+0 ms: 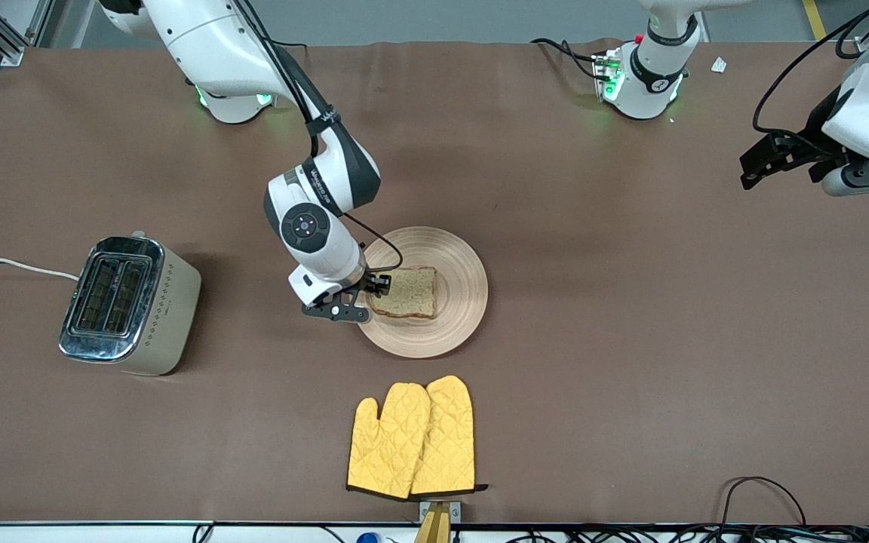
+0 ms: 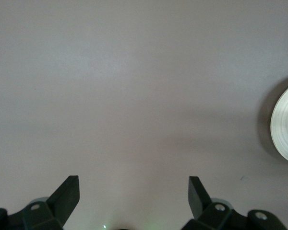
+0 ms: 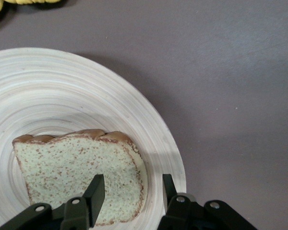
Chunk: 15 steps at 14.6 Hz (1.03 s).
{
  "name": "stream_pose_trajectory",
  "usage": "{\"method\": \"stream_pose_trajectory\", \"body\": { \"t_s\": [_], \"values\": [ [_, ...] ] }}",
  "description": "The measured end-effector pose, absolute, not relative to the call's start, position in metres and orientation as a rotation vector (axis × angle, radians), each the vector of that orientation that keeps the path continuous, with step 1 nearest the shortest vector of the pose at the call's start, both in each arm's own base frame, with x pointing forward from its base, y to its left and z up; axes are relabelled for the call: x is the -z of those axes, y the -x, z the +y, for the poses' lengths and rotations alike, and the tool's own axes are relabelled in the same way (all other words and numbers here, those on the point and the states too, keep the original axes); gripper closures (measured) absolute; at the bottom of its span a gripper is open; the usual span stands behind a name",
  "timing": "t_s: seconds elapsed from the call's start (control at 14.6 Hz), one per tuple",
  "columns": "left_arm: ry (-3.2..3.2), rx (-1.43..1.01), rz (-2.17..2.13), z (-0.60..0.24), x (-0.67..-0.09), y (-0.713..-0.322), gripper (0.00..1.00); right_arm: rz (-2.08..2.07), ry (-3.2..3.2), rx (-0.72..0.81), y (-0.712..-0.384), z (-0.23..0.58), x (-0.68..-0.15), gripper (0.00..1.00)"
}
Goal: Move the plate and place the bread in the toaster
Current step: 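Grasp the bread slice with the right gripper and lift it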
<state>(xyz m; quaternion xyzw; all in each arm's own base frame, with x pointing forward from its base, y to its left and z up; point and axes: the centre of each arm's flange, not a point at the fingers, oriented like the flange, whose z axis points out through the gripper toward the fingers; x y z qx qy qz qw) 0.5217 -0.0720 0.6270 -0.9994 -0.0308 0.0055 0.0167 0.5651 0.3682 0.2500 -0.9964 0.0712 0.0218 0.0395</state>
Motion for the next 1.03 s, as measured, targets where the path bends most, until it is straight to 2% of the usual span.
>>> {"method": "stream_pose_trajectory", "body": {
  "t_s": [0.55,0.69,0.82,0.96,1.03],
  "values": [
    [3.109,-0.068,-0.053,-0.063,-0.635,-0.524,0.0,0.221,3.056,-0.042,-0.562,0.375,-0.22,0.5],
    [3.109,-0.064,-0.053,-0.063,-0.637,-0.524,0.0,0.217,3.055,-0.036,-0.562,0.377,-0.219,0.66],
    [3.109,-0.052,-0.057,-0.061,-0.64,-0.525,0.0,0.215,3.055,-0.036,-0.561,0.378,-0.218,0.7],
    [3.097,-0.033,-0.063,-0.058,-0.645,-0.525,0.0,0.215,3.056,-0.038,-0.561,0.378,-0.218,0.9],
    [3.094,-0.026,-0.066,-0.057,-0.647,-0.526,0.0,0.215,3.056,-0.038,-0.561,0.378,-0.218,0.96]
  ]
}}
